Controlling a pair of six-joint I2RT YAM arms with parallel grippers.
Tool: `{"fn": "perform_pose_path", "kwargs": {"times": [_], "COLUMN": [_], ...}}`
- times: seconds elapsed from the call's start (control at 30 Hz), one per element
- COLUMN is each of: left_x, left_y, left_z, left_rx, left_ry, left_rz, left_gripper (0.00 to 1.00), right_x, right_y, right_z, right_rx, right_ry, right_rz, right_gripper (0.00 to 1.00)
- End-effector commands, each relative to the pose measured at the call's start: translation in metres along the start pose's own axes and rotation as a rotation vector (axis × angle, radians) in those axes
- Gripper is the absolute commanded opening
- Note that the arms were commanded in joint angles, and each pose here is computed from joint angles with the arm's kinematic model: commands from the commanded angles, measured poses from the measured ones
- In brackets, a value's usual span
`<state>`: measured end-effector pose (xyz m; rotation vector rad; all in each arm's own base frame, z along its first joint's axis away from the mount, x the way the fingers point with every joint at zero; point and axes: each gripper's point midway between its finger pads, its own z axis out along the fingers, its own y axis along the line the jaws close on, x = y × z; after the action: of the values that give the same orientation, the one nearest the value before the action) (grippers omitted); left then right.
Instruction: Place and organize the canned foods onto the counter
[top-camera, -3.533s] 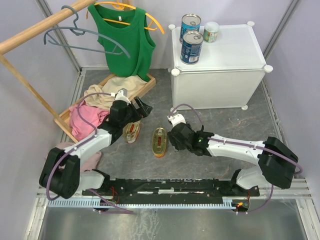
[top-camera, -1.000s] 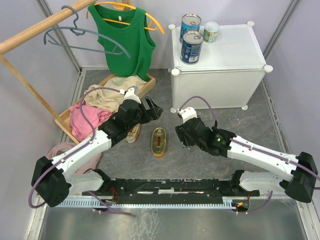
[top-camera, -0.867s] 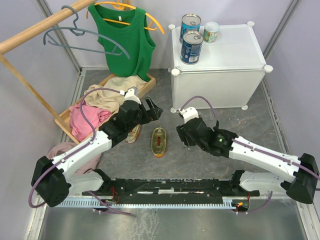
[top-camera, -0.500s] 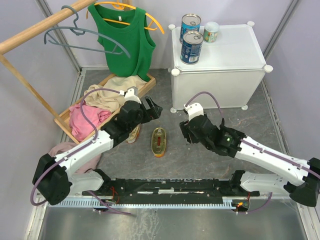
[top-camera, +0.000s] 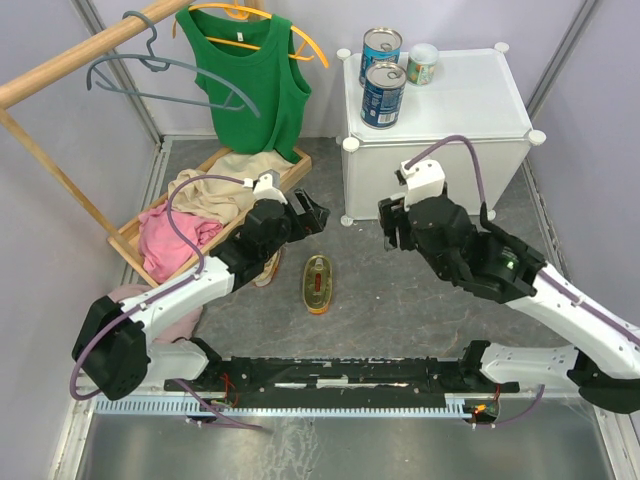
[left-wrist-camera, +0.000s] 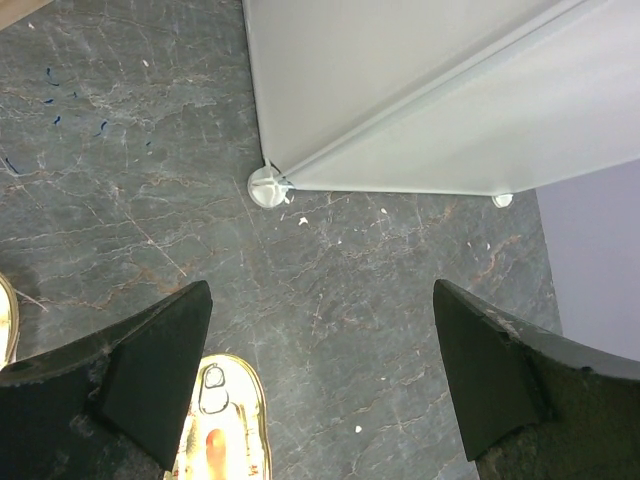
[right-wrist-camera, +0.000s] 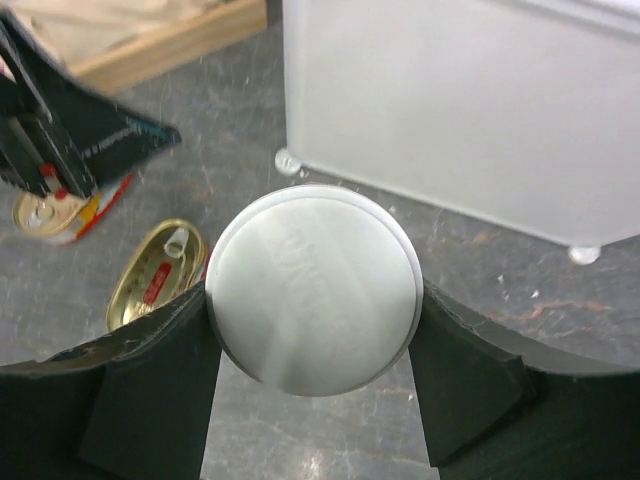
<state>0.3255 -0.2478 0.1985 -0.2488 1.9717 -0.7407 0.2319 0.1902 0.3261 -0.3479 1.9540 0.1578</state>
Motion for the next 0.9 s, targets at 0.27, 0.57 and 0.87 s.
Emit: {"fn": "perform_pose_path", "kwargs": {"times": [0.27,0.57,0.87], "left_x": [-0.018,-0.021,-0.018], "left_y": [-0.019,-0.022,-0.023], "left_z": [0.0,-0.002,0.0], "left_rx": [0.054,0.06,0.065], "left_ry": [-0.061,-0.061,-0.051], "left_rz": [0.007,0.017,0.012], "left_gripper": [0.97,0.97,0.97], "right_x": [-0.101,-0.142,-0.165], "right_y": [-0.054,-0.1,-0.137], "right_z": [0.0,0.034,0.069], "right_rx": [0.186,0.274,0.294], "right_ry": [-0.173,-0.193,-0.196], "right_rz": [0.039,0.081,0.142], "right_gripper": [0.01,0.01,0.01]}}
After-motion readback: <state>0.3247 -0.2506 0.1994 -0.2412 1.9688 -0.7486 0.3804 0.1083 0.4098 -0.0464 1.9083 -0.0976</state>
